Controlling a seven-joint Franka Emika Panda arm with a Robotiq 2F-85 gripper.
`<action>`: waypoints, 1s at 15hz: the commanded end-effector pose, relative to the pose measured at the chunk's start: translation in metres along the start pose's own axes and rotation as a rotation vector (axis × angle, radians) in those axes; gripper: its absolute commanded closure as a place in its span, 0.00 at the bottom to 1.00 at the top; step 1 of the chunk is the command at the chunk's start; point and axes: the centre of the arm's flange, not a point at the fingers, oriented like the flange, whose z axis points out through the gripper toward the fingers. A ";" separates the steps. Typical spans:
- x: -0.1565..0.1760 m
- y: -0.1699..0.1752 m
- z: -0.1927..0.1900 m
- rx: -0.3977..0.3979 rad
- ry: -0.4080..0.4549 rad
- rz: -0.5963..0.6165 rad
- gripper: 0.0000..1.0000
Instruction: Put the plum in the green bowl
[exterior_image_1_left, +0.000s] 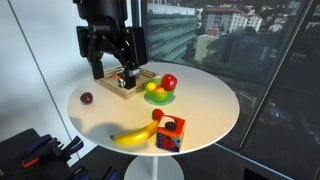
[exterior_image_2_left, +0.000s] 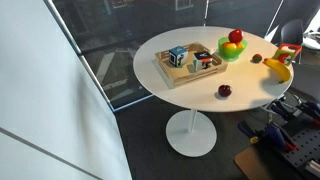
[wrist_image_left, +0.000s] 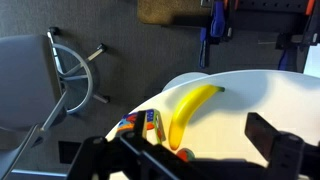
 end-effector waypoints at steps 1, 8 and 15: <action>0.000 0.000 0.000 0.000 0.000 0.000 0.00; 0.000 0.000 0.000 0.000 0.000 0.000 0.00; 0.027 -0.035 0.018 -0.033 -0.046 -0.045 0.00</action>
